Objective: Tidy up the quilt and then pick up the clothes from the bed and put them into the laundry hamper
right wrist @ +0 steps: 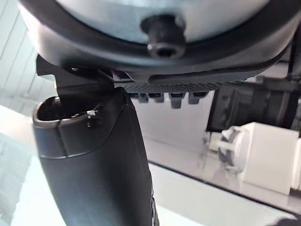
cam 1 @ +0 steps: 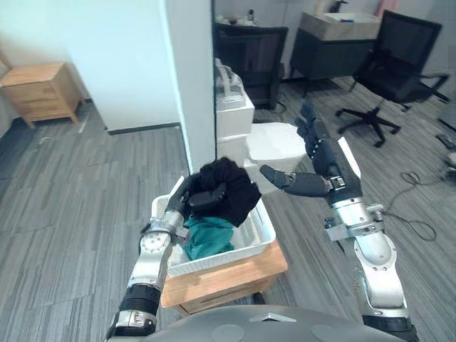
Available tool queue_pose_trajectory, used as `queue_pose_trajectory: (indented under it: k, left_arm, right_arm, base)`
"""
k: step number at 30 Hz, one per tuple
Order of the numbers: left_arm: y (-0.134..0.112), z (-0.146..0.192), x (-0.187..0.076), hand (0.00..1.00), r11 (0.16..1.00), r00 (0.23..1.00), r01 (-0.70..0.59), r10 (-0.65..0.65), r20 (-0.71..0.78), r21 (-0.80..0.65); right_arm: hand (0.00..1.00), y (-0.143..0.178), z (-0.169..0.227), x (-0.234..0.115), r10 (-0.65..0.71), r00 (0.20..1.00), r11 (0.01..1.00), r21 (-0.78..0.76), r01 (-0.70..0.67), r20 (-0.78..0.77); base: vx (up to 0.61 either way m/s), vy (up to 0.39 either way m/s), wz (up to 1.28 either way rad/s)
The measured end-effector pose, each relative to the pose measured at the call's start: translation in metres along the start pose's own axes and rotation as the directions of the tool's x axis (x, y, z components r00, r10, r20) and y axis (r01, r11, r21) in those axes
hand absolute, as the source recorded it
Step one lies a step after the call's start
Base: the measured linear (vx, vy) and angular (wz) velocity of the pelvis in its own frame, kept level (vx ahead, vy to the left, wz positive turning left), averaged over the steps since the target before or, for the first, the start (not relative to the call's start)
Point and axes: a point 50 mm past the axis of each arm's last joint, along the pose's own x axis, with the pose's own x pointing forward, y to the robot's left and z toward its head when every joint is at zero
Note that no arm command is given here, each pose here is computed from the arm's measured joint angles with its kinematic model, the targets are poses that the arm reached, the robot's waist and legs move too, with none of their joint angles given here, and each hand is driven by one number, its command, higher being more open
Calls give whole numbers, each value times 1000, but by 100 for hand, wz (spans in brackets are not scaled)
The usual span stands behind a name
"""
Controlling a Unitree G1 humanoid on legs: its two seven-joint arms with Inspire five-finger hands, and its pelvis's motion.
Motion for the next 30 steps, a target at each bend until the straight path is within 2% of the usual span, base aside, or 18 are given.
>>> queue_pose_trajectory:
  k: [1, 6, 7, 13, 16, 20, 25, 27, 30]
  left_arm:
    - [-3, -21, -3, 0, 999, 995, -15, 19, -101, 35]
    - [-3, -66, -20, 0, 992, 946, -65, 97, -308, 112]
    - [4, -70, -23, 100, 985, 933, -119, 154, -326, 124]
    - [52, -70, -41, 100, 892, 843, -429, 452, -291, 142]
    - [70, -64, -45, 100, 853, 817, -485, 520, -248, 192]
    - [78, -46, -42, 100, 841, 833, -500, 532, -151, 207]
    - [95, 40, -35, 100, 876, 873, -467, 435, 219, 123]
    - [95, 58, -33, 100, 902, 880, -421, 381, 282, 95]
    - [93, 66, -33, 100, 934, 900, -348, 308, 309, 81]
  right_arm:
    - [100, -4, -2, -4, -11, 1000, 1000, 21, 11, -17]
    - [100, -17, -10, -23, -69, 994, 996, 54, 74, -81]
    - [100, -20, -13, -30, -86, 991, 994, 51, 92, -105]
    - [100, -29, -22, -55, -111, 975, 990, 68, 127, -192]
    - [100, -30, -30, -66, -101, 966, 990, 74, 122, -239]
    - [100, -33, -34, -75, -110, 958, 987, 82, 136, -265]
    - [100, -38, -30, -77, -124, 966, 989, 56, 140, -228]
    - [100, -39, -29, -77, -127, 966, 989, 50, 141, -223]
    - [100, -38, -28, -76, -124, 968, 989, 50, 138, -219]
  base:
    - [-37, -14, -39]
    - [-19, -26, -28]
    - [-30, -26, -13]
    - [-75, -9, -2]
    - [-107, -20, 0]
    - [-66, -17, 3]
    - [-53, -9, 12]
    - [-61, 20, 17]
    - [-81, 14, 6]
